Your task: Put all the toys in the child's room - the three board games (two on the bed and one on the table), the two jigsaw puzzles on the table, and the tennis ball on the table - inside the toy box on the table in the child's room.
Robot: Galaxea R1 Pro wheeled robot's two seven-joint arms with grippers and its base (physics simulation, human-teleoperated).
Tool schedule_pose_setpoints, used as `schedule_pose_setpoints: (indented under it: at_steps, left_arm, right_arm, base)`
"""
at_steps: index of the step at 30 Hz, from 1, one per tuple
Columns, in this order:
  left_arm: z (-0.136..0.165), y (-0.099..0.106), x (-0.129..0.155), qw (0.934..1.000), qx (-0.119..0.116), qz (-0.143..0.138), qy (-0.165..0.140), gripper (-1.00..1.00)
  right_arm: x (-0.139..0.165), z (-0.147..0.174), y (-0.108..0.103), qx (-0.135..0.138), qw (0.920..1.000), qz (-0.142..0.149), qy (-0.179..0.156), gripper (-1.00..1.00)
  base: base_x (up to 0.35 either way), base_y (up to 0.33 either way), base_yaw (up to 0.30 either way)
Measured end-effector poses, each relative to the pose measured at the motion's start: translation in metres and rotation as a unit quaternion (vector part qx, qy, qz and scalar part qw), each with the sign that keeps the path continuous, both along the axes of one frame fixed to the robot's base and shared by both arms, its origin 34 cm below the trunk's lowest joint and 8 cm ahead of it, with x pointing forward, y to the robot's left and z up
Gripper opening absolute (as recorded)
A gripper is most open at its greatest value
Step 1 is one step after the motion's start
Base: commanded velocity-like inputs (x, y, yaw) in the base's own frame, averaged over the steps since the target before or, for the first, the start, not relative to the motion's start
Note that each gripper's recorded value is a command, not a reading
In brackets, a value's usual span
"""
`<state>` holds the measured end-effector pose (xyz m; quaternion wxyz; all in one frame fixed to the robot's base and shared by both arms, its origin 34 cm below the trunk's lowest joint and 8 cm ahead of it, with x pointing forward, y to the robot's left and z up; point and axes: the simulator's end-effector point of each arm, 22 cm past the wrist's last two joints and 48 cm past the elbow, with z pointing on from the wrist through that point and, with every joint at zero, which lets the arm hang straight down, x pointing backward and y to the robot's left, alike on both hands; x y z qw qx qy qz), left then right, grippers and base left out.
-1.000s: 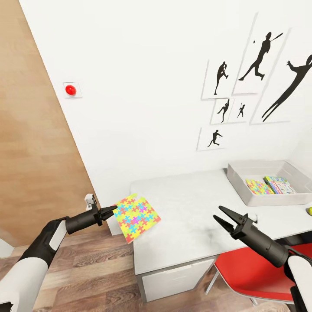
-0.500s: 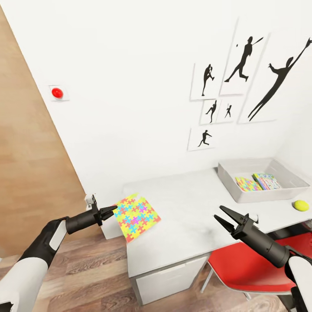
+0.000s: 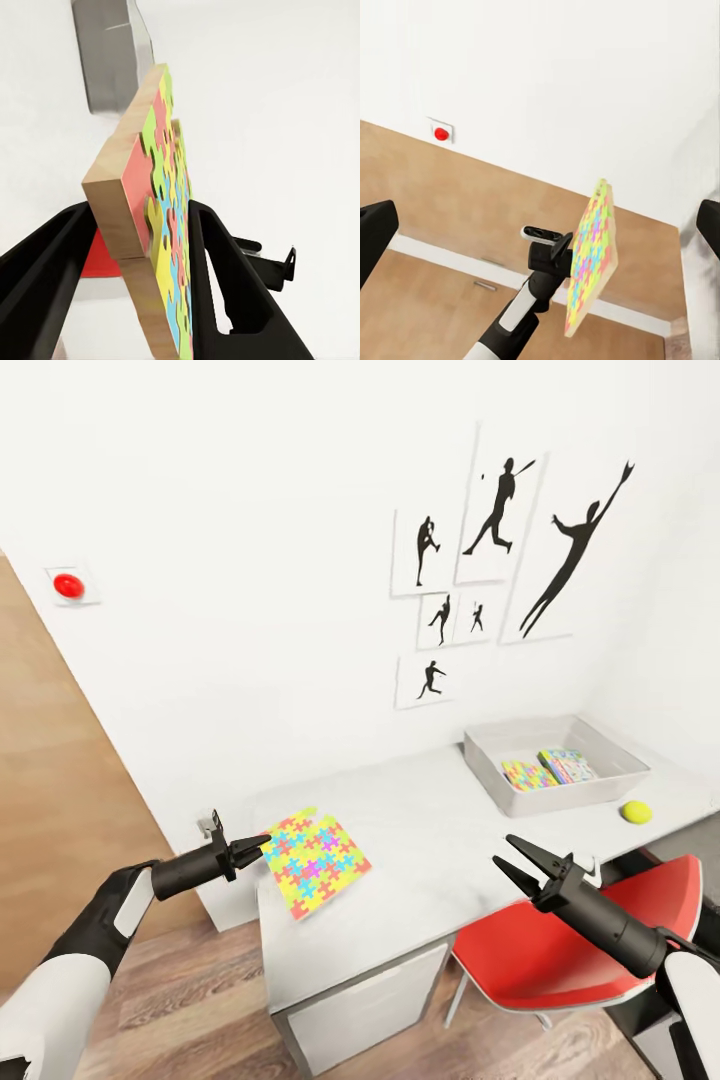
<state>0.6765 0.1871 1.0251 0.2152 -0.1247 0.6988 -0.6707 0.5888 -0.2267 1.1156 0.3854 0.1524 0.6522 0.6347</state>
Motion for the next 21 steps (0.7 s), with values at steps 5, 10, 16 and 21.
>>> schedule_pose_setpoints:
  at_steps: [5,10,16,21]
  left_arm:
    - [0.003,0.000,0.000,1.0000,0.000,0.000,-0.003,-1.00]
    - [0.005,0.000,0.000,1.0000,0.000,0.000,-0.005,-1.00]
    - [0.009,0.000,0.000,1.0000,0.001,0.000,-0.008,-1.00]
    - [0.012,0.000,-0.001,0.9999,0.000,0.000,-0.010,-1.00]
  right_arm:
    - [-0.001,0.002,0.000,0.001,1.0000,0.000,-0.003,1.00]
    - [-0.001,0.005,0.001,0.001,1.0000,0.000,-0.005,1.00]
    - [-0.002,0.008,0.001,0.001,1.0000,0.000,-0.008,1.00]
    - [-0.002,0.010,0.001,0.001,0.9999,0.000,-0.010,1.00]
  base:
    - [0.000,0.000,-0.233]
    - [0.000,0.000,-0.233]
    - [0.000,0.000,-0.233]
    - [0.000,0.000,-0.234]
